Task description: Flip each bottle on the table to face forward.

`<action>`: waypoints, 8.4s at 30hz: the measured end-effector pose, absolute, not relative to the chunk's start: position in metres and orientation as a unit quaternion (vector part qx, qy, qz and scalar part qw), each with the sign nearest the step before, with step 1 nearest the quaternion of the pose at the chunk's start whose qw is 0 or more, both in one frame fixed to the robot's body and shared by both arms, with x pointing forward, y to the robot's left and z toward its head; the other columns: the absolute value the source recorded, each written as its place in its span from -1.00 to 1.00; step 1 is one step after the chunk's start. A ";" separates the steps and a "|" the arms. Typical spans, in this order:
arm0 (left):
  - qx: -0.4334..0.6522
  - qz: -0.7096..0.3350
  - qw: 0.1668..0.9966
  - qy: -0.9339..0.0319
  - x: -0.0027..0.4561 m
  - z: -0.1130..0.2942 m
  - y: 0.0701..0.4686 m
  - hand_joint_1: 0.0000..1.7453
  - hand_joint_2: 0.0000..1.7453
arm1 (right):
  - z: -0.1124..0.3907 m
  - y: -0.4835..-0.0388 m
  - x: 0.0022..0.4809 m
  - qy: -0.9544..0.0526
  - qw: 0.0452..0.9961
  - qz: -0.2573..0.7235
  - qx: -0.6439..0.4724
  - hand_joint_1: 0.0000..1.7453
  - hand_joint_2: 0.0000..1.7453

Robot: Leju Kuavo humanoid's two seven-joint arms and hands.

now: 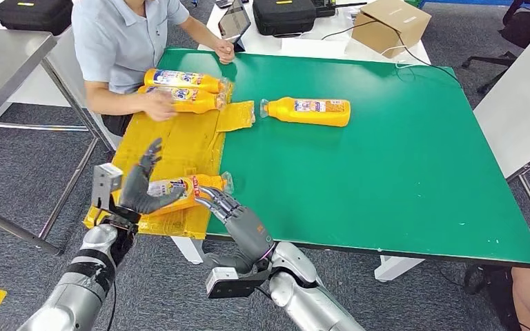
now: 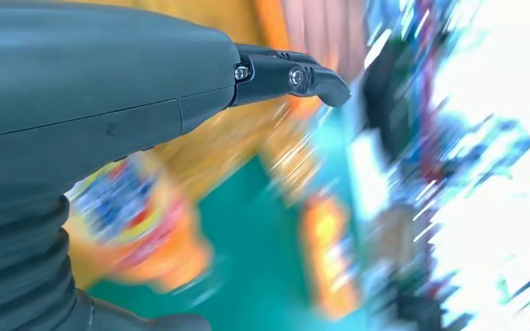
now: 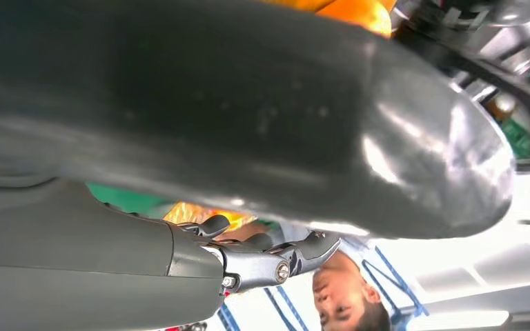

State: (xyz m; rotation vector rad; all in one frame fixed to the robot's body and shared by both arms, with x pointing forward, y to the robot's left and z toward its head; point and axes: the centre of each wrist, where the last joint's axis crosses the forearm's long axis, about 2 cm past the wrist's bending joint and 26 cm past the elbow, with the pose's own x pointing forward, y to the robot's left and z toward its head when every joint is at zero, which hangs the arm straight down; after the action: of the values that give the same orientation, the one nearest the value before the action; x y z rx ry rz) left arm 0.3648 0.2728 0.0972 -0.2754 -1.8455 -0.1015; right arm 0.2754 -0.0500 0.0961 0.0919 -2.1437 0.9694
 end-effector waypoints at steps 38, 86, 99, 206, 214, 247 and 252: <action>-0.062 0.159 0.450 -0.876 0.245 0.144 0.255 -1.00 1.00 | 0.082 -0.184 0.261 -0.774 0.458 0.357 -0.251 -1.00 1.00; -0.099 0.163 0.465 -0.865 0.260 0.153 0.242 -1.00 1.00 | 0.059 -0.247 0.348 -0.581 0.565 0.460 -0.364 -0.44 1.00; -0.146 0.161 0.477 -0.852 0.286 0.154 0.230 -1.00 1.00 | 0.071 -0.233 0.374 -0.550 0.590 0.507 -0.303 1.00 1.00; -0.153 0.127 0.591 -0.782 0.316 0.147 0.166 1.00 1.00 | 0.073 -0.064 0.270 -0.810 0.466 0.343 0.093 -1.00 -1.00; 0.105 -0.080 0.590 -0.797 0.388 0.175 0.216 0.96 1.00 | 0.061 -0.080 0.268 -0.818 0.492 0.293 0.055 -1.00 -1.00; 0.256 -0.528 0.623 -0.518 0.438 0.147 0.246 1.00 1.00 | 0.065 -0.077 0.273 -0.815 0.496 0.285 0.086 -1.00 -1.00; 0.261 -0.535 0.632 -0.495 0.433 0.137 0.247 1.00 1.00 | 0.067 -0.075 0.275 -0.818 0.494 0.282 0.090 -1.00 -1.00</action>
State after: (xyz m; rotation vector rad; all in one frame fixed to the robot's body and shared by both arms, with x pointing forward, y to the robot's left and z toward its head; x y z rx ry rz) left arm 0.4328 0.2472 0.1371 0.5981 -1.1331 -1.2250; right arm 0.2750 -0.0746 0.0674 0.2180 -1.9831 0.6845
